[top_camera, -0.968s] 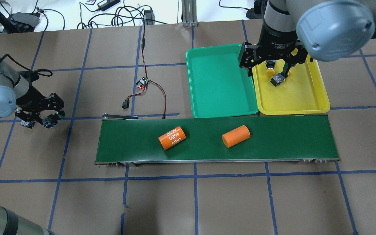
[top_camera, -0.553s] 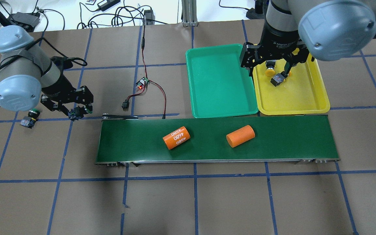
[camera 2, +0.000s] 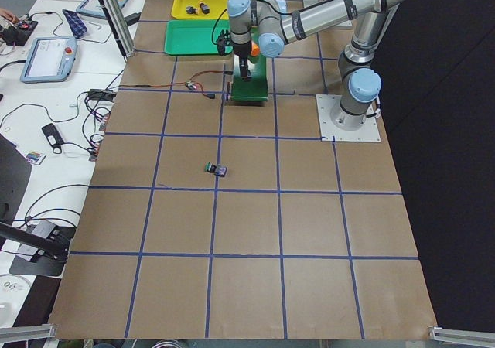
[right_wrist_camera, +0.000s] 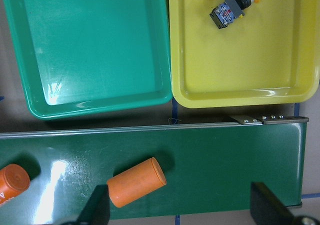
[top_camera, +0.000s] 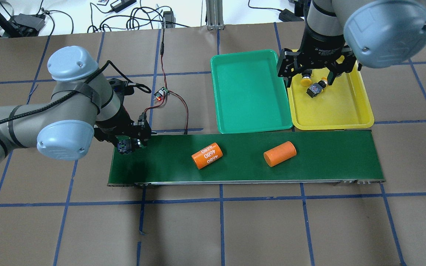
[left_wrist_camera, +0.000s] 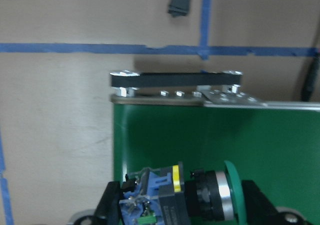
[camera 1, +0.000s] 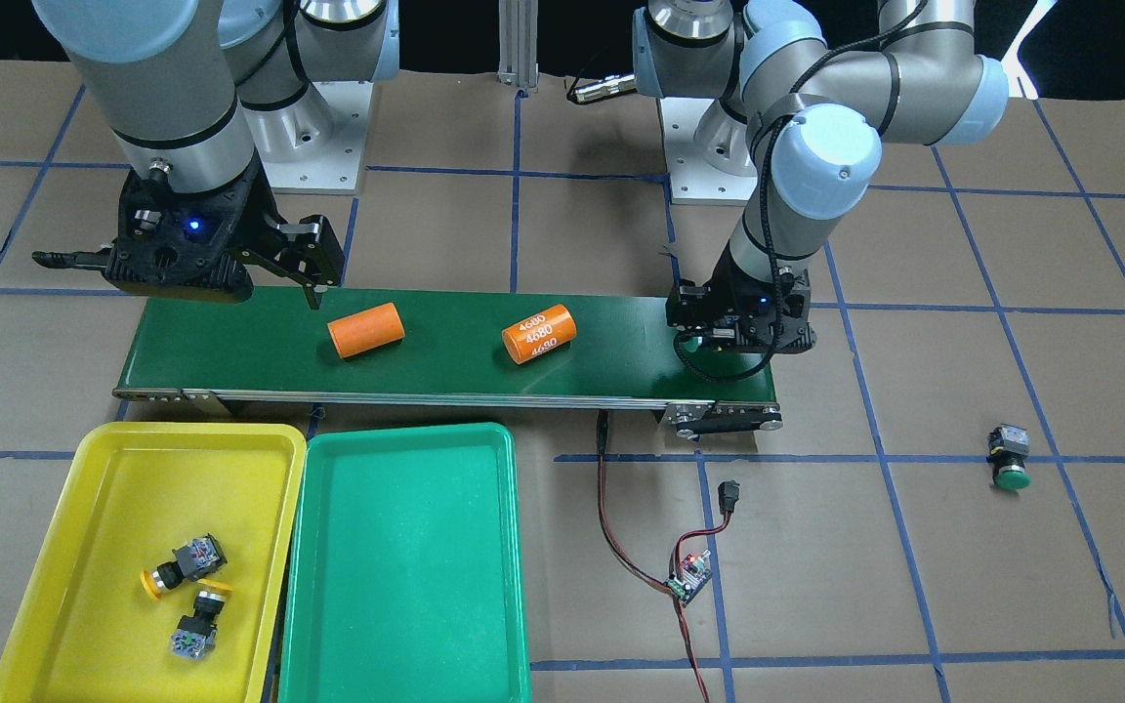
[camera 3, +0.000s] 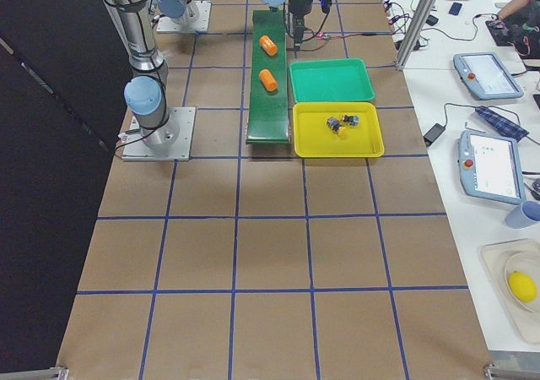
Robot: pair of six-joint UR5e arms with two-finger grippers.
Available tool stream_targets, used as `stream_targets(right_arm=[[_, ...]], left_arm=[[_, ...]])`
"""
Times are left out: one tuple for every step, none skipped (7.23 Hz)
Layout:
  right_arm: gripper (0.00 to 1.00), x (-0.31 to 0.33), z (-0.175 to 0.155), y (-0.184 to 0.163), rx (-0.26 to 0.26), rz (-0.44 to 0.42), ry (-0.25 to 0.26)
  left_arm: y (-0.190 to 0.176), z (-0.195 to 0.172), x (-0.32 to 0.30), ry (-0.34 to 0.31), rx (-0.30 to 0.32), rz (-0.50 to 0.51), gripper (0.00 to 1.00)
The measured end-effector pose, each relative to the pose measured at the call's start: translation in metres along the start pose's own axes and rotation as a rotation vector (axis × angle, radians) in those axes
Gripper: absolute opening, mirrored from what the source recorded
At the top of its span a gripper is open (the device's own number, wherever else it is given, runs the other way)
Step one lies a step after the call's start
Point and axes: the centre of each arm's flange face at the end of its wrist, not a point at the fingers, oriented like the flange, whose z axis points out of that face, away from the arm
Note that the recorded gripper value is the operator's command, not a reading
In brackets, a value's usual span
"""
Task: Sort buttons by color to trays
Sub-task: 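Place the green-cap button on the belt and return the left gripper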
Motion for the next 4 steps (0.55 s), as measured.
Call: stream_targets(right_arm=[[1.00,0.000,0.001,0.001,-0.005,0.000,-0.001],[1.00,-0.001,0.002,0.004,-0.009,-0.001,-0.003],[1.00,-0.002,0.003,0.008,-0.010,-0.001,-0.004],[1.00,0.000,0.005,0.010,-0.004,0.003,-0.005]], left_arm=[[-0.002,0.008,0.009,-0.004,0.009,0.006,1.00],[-0.005,0.010,0.012,-0.004,0.031,0.006,1.00],[-0.006,0.006,0.011,-0.002,0.039,0.001,1.00],[-0.008,-0.006,0.003,-0.001,0.036,-0.011,1.00]])
